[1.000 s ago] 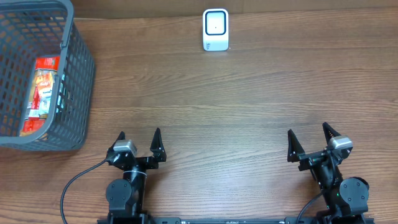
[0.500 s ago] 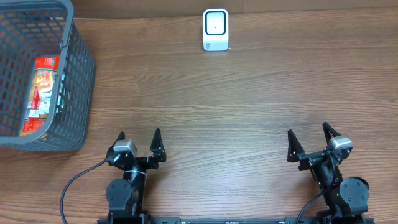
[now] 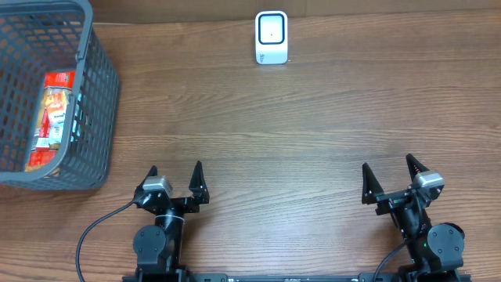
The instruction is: Scan the item barcode
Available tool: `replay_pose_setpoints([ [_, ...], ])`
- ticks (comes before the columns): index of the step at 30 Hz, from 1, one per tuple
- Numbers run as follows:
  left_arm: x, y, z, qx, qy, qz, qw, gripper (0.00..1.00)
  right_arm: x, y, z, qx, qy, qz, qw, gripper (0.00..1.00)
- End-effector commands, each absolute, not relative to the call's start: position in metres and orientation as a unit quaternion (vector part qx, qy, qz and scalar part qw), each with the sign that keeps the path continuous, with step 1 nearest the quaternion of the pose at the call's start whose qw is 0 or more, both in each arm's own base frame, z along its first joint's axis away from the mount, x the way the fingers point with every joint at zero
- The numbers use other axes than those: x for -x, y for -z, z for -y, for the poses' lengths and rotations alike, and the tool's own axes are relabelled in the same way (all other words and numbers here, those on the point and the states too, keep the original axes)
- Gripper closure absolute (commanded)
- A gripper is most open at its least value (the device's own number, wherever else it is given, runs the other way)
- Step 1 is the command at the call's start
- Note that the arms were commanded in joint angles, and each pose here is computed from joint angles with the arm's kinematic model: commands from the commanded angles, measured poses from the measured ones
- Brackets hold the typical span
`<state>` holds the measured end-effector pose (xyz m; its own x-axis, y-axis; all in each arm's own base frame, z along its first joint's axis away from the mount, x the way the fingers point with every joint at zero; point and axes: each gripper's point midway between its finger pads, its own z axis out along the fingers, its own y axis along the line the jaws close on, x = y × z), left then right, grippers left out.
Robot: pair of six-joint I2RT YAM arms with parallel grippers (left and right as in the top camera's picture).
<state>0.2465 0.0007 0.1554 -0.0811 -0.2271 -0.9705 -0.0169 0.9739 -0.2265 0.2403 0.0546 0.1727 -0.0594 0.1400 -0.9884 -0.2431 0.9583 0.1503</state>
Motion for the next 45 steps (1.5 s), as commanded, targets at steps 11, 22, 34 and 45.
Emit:
replay_pose_setpoints([
  [11, -0.246, -0.156, -0.005, 0.083, 0.059, -0.729, 0.677, 0.00, -0.241, -0.170, -0.054, 0.035, -0.140, -0.714, 0.685, 0.00],
  [22, -0.243, -0.173, 0.013, 0.056, 0.106, -0.722, 0.682, 0.00, -0.241, -0.170, -0.054, 0.035, -0.141, -0.714, 0.685, 0.00],
  [34, -0.192, -0.235, 0.025, 0.073, 0.148, -0.796, 0.583, 0.00, -0.241, -0.170, -0.054, 0.035, -0.140, -0.714, 0.685, 0.00],
  [45, -0.162, -0.328, 0.049, -0.015, 0.156, -0.884, 0.441, 0.00, -0.241, -0.170, -0.054, 0.035, -0.141, -0.714, 0.685, 0.00],
])
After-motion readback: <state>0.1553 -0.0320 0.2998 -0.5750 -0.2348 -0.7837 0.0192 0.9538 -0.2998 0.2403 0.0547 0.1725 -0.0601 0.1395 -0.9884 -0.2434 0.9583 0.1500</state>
